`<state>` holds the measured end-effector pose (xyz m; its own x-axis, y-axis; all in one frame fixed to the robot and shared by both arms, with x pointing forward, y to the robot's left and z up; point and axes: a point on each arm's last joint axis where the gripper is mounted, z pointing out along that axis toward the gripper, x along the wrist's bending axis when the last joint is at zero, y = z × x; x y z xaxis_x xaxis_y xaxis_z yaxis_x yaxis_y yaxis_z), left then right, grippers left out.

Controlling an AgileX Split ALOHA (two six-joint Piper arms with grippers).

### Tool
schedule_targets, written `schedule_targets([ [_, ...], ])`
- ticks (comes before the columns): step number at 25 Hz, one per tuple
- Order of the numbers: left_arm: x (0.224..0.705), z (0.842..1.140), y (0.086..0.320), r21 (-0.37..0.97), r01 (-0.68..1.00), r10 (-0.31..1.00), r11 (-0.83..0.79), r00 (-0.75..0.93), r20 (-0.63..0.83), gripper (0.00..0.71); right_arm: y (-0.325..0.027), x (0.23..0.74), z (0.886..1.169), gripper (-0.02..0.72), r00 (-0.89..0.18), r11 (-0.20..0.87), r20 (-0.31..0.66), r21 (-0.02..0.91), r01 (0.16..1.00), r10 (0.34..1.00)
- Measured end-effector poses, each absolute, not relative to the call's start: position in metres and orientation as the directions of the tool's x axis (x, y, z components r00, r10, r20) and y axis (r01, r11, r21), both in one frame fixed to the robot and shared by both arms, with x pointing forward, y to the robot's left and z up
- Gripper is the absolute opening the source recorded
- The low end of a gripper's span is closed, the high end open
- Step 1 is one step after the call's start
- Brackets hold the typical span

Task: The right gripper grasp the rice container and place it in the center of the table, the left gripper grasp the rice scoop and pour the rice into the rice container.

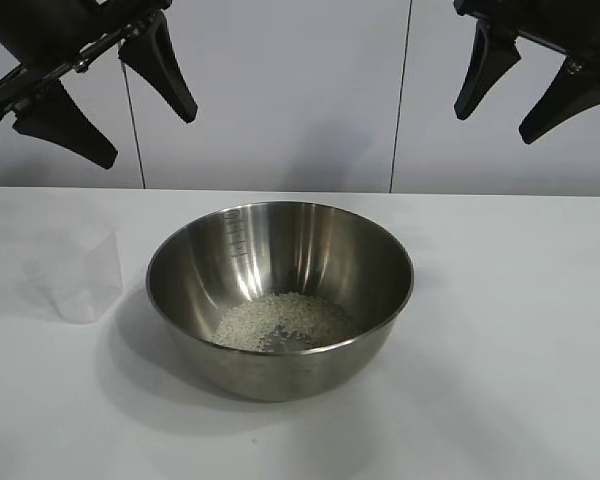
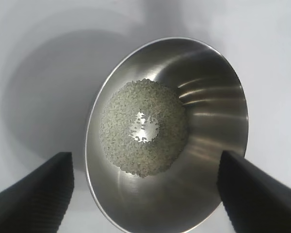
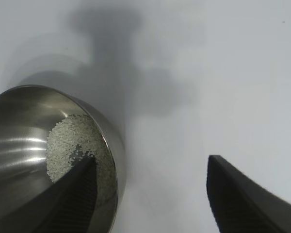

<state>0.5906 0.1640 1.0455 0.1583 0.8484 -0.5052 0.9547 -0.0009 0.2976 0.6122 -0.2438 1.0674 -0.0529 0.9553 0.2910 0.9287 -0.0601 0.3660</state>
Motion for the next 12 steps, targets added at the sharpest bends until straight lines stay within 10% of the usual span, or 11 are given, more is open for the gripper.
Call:
schedule_targets([
  [12,0.5919,1.0459,0.1641,0.309,0.951,0.849,0.007,0.158,-0.504,0.588,-0.2448,0.6218,1.0717,0.452,-0.051,-0.094,0.289,0.466,0.880,0.956],
])
